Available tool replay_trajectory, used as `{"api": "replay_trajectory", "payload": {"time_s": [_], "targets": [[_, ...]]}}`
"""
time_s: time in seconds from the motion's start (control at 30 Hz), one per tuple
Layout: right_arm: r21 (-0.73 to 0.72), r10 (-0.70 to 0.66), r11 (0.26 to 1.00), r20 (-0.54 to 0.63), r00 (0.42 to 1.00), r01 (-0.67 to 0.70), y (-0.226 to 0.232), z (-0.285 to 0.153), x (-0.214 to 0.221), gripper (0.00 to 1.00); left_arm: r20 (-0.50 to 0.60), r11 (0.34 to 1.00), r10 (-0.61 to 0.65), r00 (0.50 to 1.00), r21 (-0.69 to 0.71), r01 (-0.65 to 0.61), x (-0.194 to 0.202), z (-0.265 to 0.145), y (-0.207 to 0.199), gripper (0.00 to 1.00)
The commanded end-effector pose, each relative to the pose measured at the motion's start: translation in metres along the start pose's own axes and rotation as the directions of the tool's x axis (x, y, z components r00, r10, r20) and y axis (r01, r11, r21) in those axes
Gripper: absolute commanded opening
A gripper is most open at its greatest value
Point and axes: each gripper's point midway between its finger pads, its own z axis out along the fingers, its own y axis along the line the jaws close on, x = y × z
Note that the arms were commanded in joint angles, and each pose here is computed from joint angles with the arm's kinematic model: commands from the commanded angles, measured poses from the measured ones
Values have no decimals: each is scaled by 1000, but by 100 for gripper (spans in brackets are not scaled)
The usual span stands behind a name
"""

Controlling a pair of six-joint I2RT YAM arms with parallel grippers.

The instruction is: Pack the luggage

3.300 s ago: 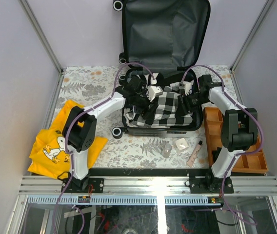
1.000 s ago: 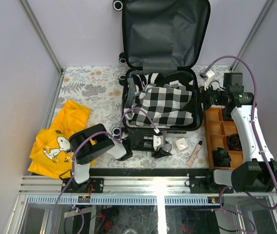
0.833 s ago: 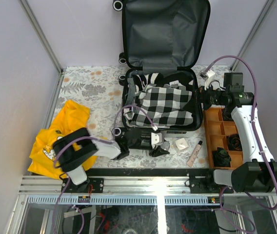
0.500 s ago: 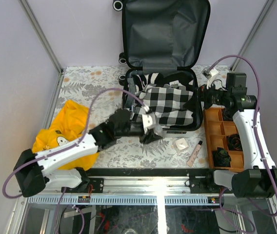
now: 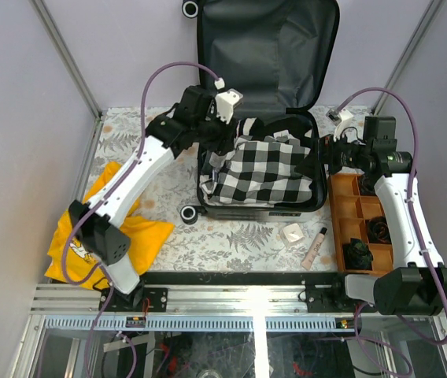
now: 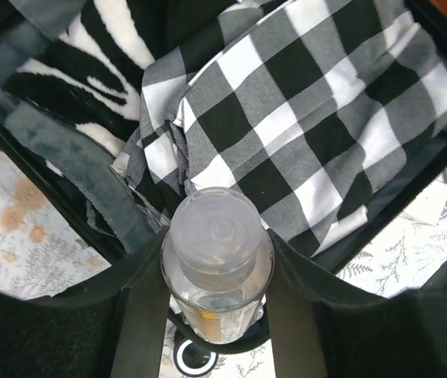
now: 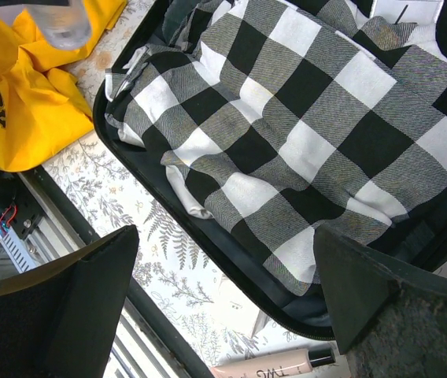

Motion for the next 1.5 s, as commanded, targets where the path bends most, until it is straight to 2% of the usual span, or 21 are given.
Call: {"api": "replay_trajectory", "payload": {"time_s": [0.0, 0.17, 0.27, 0.43, 0.5, 0.6, 0.73, 0.87, 1.0, 1.13, 1.23, 1.33, 1.47], "targets": [[-4, -17, 1000, 39, 999, 18, 5, -5, -11, 99, -167, 987, -153, 974, -64, 144, 33, 19, 23, 15], [-4, -11, 1000, 30, 999, 12, 4, -4, -5, 99, -252, 965, -259, 932, -114, 237, 65, 52, 58, 14], [2, -17, 1000, 17, 1000, 17, 2, -4, -1, 99, -252, 948, -311, 916, -149, 280, 76, 67, 83, 14], [19, -44, 999, -39, 998, 45, 0, -8, 11, 99, -282, 942, -330, 901, -157, 296, 93, 88, 96, 24], [26, -77, 997, -64, 995, 78, 0, -12, 17, 99, -281, 935, -352, 893, -145, 323, 92, 92, 95, 38], [34, -111, 993, -104, 988, 115, 3, -20, 29, 99, -257, 934, -353, 900, -146, 325, 82, 86, 97, 74], [8, -171, 985, -165, 971, 175, 11, -31, 50, 99, -177, 946, -301, 937, -182, 270, 59, 58, 108, 100], [-11, -225, 974, -234, 946, 228, 18, -43, 79, 98, -65, 960, -214, 975, -199, 198, 27, 17, 112, 100], [-18, -252, 966, -284, 925, 258, 20, -48, 120, 97, 74, 956, -67, 995, -279, 85, -3, -30, 115, 100], [-3, -355, 930, -278, 893, 369, 15, -50, 138, 97, 116, 934, -16, 993, -354, 57, 0, -59, 117, 100], [-77, -435, 896, -344, 832, 436, 11, -47, 164, 96, 121, 940, -29, 992, -335, 68, 8, -66, 108, 100], [-211, -547, 835, -409, 730, 508, 3, -44, 203, 95, 121, 943, -32, 992, -325, 70, 13, -69, 104, 100], [-342, -683, 730, -370, 629, 591, 2, -37, 216, 95, 124, 946, -42, 991, -316, 79, 11, -68, 104, 100]]}}
